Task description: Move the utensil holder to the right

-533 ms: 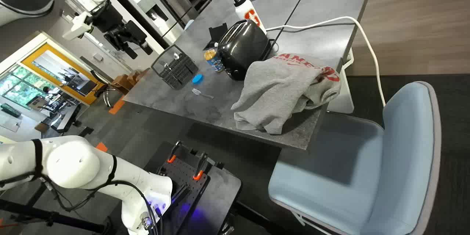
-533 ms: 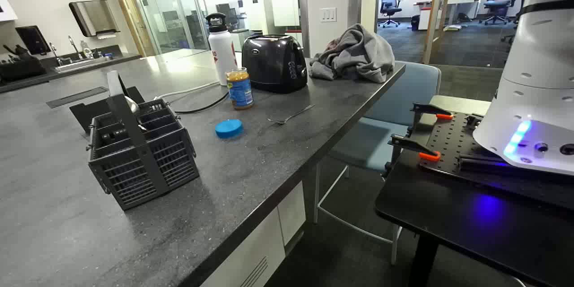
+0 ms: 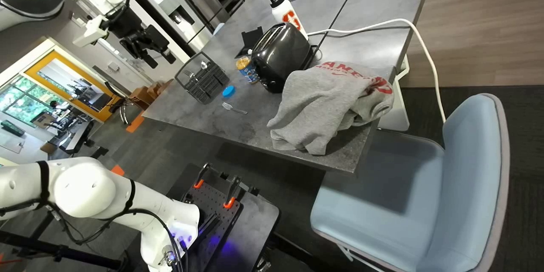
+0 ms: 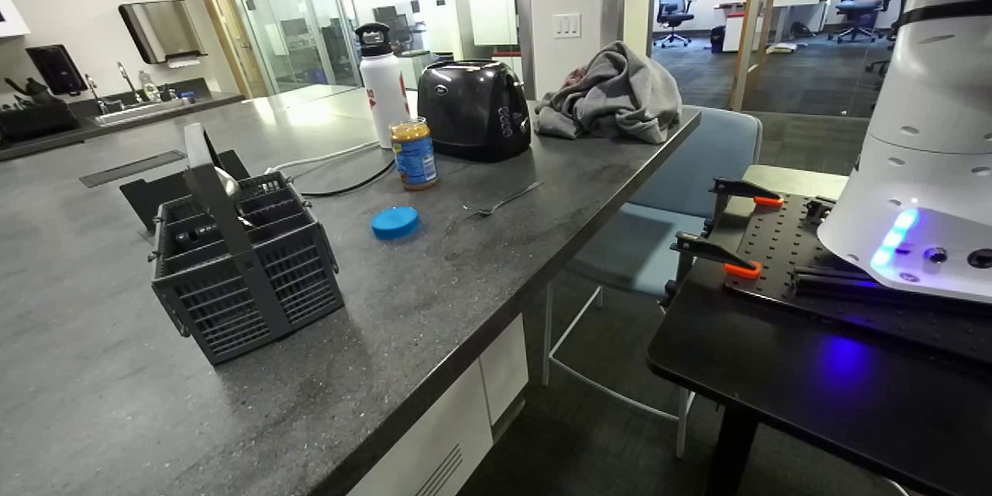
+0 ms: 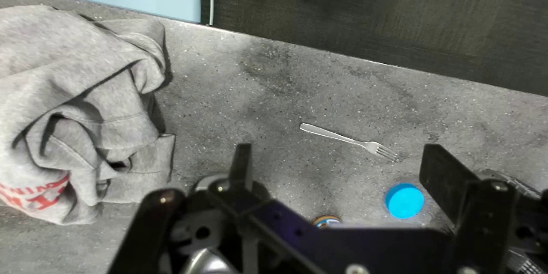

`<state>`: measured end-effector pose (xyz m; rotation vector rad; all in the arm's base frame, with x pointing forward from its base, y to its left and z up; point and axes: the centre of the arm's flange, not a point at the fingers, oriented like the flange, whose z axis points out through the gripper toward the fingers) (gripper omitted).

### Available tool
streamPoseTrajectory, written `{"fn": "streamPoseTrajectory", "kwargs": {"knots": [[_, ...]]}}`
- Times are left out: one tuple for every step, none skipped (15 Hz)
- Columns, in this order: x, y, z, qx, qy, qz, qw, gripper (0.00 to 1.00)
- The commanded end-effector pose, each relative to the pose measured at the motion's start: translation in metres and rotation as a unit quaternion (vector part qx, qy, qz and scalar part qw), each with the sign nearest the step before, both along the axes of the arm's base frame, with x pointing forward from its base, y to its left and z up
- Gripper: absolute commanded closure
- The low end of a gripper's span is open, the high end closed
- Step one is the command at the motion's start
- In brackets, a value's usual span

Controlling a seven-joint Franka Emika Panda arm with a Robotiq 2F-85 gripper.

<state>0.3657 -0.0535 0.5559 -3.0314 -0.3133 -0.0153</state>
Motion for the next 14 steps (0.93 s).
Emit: {"fn": "streamPoseTrajectory", "kwargs": {"knots": [[0.020,0.063,-0.016,0.012,-0.002,-0.009,0.9999,0.00],[0.027,0.092,-0.022,0.008,-0.001,-0.018,0.9998,0.00],[0.033,0.115,-0.028,0.004,-0.004,-0.022,0.9997,0.00],[0.040,0.145,-0.035,-0.001,-0.010,-0.030,0.9995,0.00],[0.047,0.172,-0.043,-0.007,-0.018,-0.040,0.9990,0.00],[0.054,0.197,-0.051,-0.011,-0.026,-0.048,0.9984,0.00],[0.060,0.220,-0.059,-0.017,-0.033,-0.057,0.9977,0.00],[0.067,0.247,-0.069,-0.018,-0.040,-0.068,0.9967,0.00],[0.073,0.272,-0.080,-0.016,-0.047,-0.079,0.9957,0.00],[0.076,0.293,-0.089,-0.012,-0.053,-0.086,0.9948,0.00],[0.077,0.310,-0.096,-0.009,-0.057,-0.086,0.9946,0.00],[0.075,0.320,-0.100,-0.014,-0.045,-0.054,0.9974,0.00],[0.055,0.298,-0.098,-0.010,-0.052,-0.064,0.9966,0.00],[0.057,0.309,-0.105,-0.012,-0.046,-0.052,0.9975,0.00]]}}
